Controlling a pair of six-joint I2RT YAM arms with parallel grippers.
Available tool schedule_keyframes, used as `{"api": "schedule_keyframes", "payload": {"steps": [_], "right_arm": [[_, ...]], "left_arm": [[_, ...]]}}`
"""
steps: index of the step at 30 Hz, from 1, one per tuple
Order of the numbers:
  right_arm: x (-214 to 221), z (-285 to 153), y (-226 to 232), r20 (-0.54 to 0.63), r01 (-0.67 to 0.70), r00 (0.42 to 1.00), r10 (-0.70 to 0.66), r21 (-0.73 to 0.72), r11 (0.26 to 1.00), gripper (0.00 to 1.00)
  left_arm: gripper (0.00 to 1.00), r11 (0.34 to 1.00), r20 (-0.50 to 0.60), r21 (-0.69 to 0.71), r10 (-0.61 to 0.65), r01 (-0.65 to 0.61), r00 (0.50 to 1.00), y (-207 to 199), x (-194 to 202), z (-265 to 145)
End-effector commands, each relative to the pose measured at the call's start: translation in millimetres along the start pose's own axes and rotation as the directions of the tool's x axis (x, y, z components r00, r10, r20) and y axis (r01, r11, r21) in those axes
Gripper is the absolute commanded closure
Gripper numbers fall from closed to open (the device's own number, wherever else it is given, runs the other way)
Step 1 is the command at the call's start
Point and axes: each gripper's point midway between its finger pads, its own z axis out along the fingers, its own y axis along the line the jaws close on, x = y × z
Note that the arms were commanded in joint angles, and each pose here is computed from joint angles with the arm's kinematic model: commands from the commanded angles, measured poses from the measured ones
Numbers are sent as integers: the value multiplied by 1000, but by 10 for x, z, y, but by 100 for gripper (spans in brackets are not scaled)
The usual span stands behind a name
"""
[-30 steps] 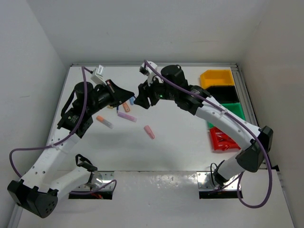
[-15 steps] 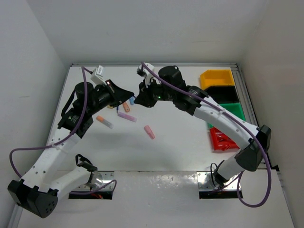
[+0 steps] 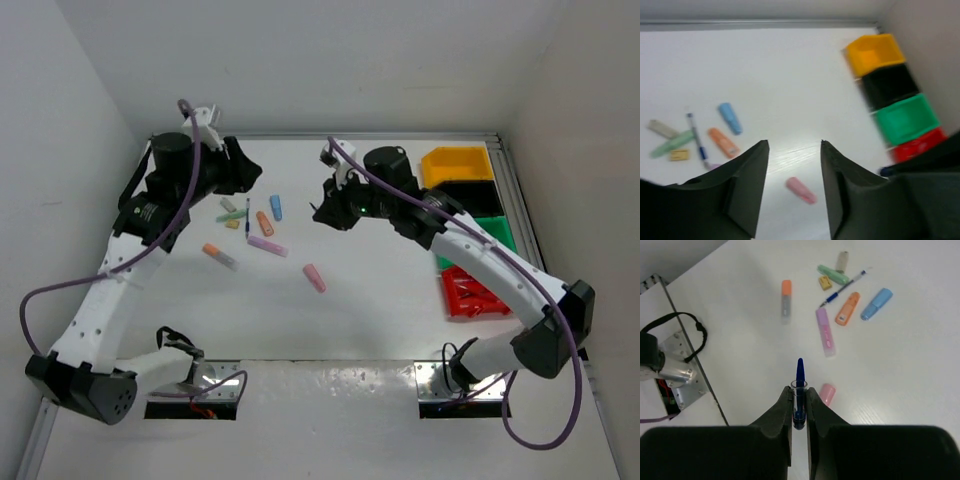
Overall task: Sort the stationery into containers
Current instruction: Pick up the pen cap from the center of the board, then pick up the pen from the center of the board.
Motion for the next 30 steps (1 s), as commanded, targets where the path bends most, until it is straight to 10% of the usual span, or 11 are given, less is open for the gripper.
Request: {"api": "schedule_keyframes", "payload": {"steps": [1, 13, 30], "right_arm": [[0, -219, -75, 34, 13, 999, -14, 18, 1000, 100], [412, -334, -293, -38, -85, 996, 87, 53, 995, 100], [531, -256, -361, -56, -142, 988, 144, 36, 989, 100]], "left_arm": [[50, 955, -182, -180, 202, -235, 962, 563, 199, 129], [51, 877, -583, -356, 61, -322, 810, 1707, 1069, 1123], [62, 899, -601, -347, 5, -267, 799, 2330, 1439, 1903]]}}
